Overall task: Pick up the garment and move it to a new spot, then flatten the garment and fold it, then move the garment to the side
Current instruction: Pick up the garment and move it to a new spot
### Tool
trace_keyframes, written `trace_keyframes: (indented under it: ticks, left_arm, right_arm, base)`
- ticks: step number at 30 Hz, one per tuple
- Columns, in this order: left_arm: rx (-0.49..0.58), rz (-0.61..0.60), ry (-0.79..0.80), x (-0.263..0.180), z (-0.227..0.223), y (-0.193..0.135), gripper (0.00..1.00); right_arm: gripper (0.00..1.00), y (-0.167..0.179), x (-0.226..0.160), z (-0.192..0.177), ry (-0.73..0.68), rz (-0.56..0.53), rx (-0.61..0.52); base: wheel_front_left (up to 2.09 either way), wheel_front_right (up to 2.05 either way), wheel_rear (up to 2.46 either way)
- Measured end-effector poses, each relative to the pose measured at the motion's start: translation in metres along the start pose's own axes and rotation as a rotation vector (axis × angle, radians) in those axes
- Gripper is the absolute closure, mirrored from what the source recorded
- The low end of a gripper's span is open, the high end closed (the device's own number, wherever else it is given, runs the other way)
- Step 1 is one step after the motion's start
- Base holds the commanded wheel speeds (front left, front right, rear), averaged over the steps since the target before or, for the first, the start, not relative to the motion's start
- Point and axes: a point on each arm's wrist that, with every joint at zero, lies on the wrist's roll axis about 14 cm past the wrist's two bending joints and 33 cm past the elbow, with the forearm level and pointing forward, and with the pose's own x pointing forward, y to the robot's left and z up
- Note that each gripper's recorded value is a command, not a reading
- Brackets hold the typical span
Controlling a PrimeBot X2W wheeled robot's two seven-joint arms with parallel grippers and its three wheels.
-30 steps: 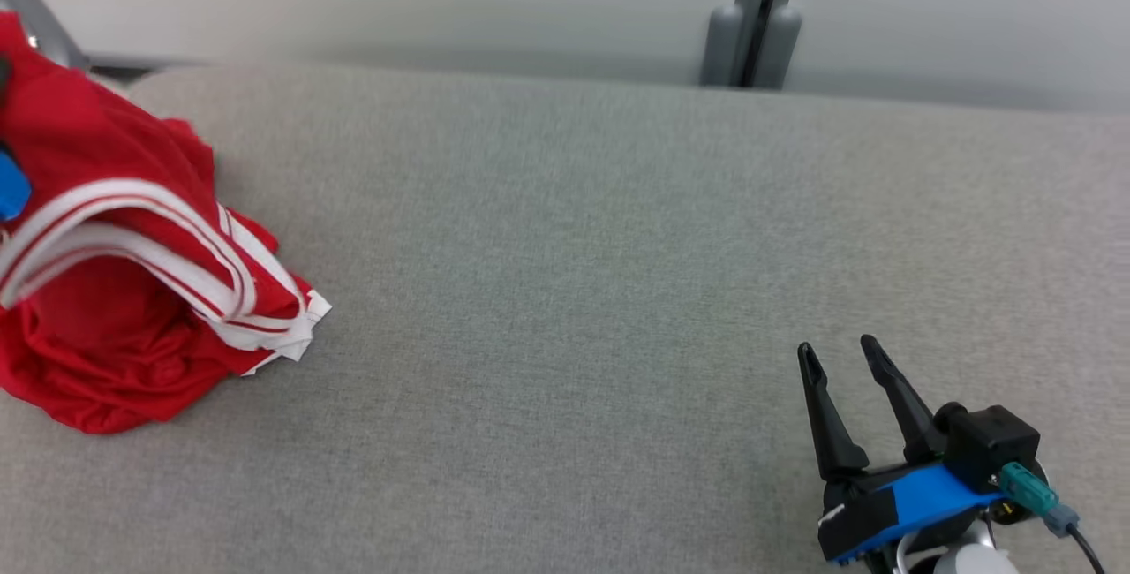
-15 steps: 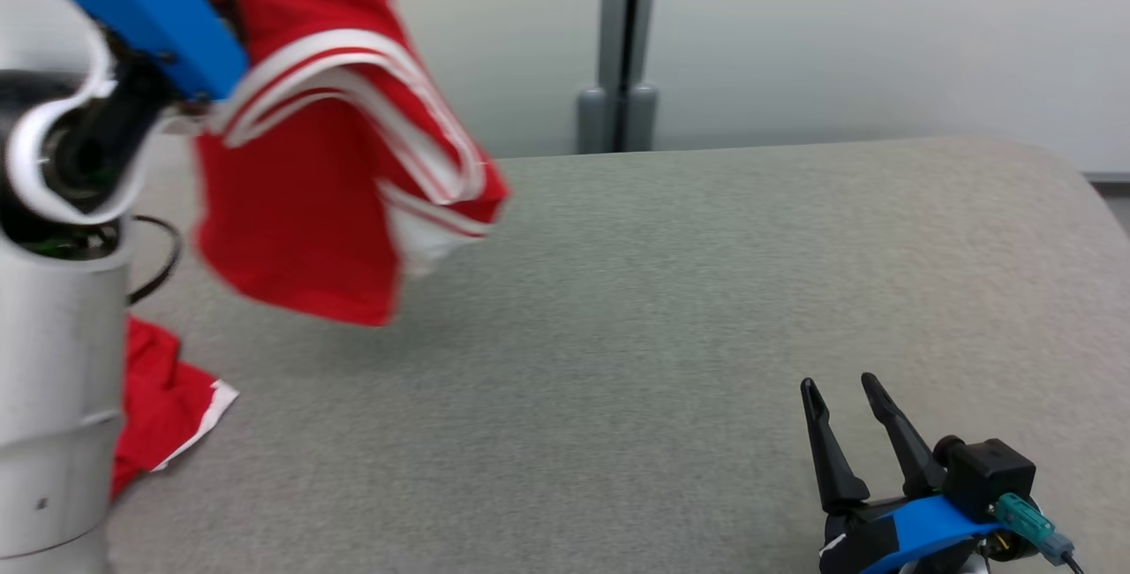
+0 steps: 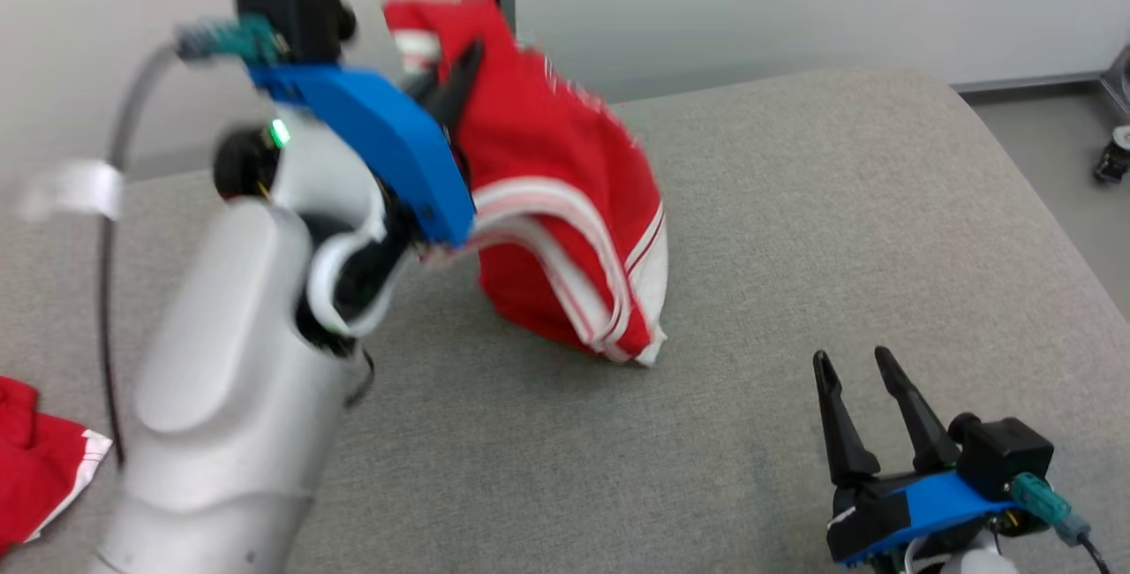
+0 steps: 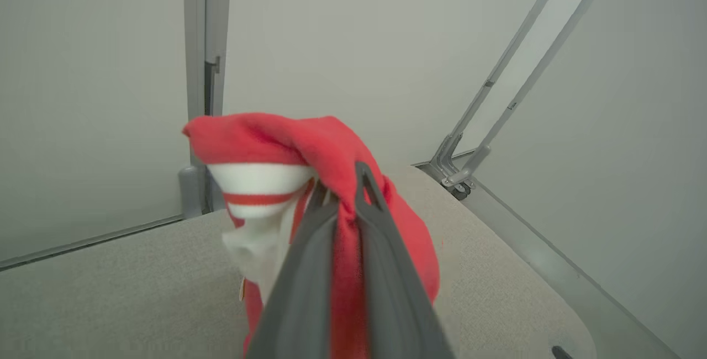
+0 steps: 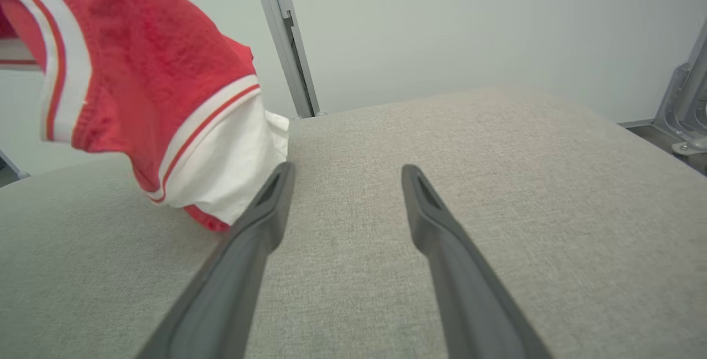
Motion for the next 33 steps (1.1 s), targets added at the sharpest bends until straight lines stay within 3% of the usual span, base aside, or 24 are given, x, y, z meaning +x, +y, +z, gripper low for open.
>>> trace_keyframes:
  ticks: [8,11,12,16,24,28,33]
  left_arm:
    - [-0.092,0.111,0.230,0.007,-0.142,0.028,1.00]
    - [-0.073,0.142,0.261,0.002,-0.168,0.033,0.07]
    - [-0.073,0.153,0.261,0.000,-0.172,0.035,0.00]
    - [-0.082,0.194,0.193,-0.008,-0.168,0.045,0.00]
    - [-0.034,0.304,-0.145,-0.045,-0.099,0.077,0.00]
    - [0.055,0.379,-0.193,-0.084,-0.099,0.098,0.00]
    - [0.085,0.464,-0.224,-0.129,-0.115,0.108,0.00]
  right_arm:
    - [0.00,-0.008,0.008,0.000,0.001,-0.023,-0.008]
    - [0.00,-0.010,0.010,-0.001,0.001,-0.027,-0.009]
    - [0.00,-0.010,0.010,-0.001,0.002,-0.026,-0.009]
    - [0.00,-0.003,0.015,-0.001,-0.001,-0.006,-0.005]
    - [0.00,0.021,0.023,0.003,-0.014,0.065,-0.004]
    - [0.00,0.027,0.023,0.004,-0.014,0.083,-0.004]
    - [0.00,0.032,0.021,0.004,-0.008,0.099,-0.006]
  base:
    - [0.00,0.00,0.00]
    - [0.00,0.00,0.00]
    - [0.00,0.00,0.00]
    - [0.00,0.00,0.00]
    - [0.00,0.00,0.00]
    - [0.00,0.00,0.00]
    - [0.00,0.00,0.00]
